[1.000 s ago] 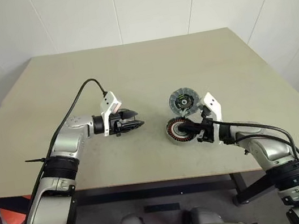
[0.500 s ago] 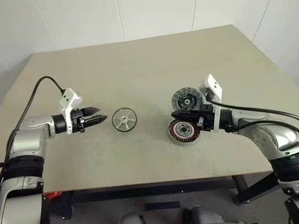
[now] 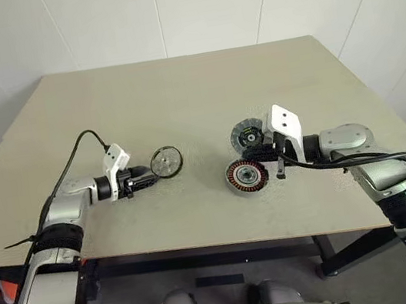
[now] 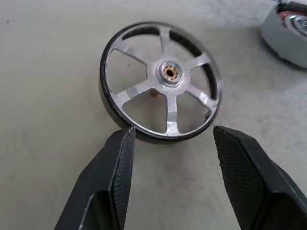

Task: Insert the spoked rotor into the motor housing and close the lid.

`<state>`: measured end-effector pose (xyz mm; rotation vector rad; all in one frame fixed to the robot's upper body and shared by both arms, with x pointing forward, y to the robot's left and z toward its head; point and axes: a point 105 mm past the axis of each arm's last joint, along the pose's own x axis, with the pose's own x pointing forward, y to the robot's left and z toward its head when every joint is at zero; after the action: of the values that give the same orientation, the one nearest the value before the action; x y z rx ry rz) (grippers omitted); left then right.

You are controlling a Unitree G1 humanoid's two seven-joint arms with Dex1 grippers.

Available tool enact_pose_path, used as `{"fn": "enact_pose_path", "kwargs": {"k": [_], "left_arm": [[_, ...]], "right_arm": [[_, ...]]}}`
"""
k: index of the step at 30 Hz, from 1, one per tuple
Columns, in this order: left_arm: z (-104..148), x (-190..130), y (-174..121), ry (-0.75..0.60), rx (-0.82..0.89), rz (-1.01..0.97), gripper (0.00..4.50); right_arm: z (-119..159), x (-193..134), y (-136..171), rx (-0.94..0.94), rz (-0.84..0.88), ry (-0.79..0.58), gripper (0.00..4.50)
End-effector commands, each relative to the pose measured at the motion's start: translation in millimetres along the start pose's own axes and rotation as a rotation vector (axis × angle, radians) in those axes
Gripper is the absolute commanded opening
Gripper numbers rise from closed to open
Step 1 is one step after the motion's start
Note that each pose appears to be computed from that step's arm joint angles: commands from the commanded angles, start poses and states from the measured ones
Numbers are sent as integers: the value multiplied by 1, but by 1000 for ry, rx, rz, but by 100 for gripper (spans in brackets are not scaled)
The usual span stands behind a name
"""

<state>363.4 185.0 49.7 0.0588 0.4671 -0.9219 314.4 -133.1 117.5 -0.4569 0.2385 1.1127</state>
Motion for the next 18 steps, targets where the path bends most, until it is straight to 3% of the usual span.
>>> {"fn": "enact_pose_path", "kwargs": {"k": [1,7,18], "left_arm": [[21,0,10,-37,60,30,276],[32,6,23,-80,14,99,276],[24,34,-16,-98,-76,-112,276]], "right_arm": [[11,-4,2,-31,-5,-33,3],[7,-8,7,-1,-14,-28,3],[3,-11,15,31,-2,-15,3]]}}
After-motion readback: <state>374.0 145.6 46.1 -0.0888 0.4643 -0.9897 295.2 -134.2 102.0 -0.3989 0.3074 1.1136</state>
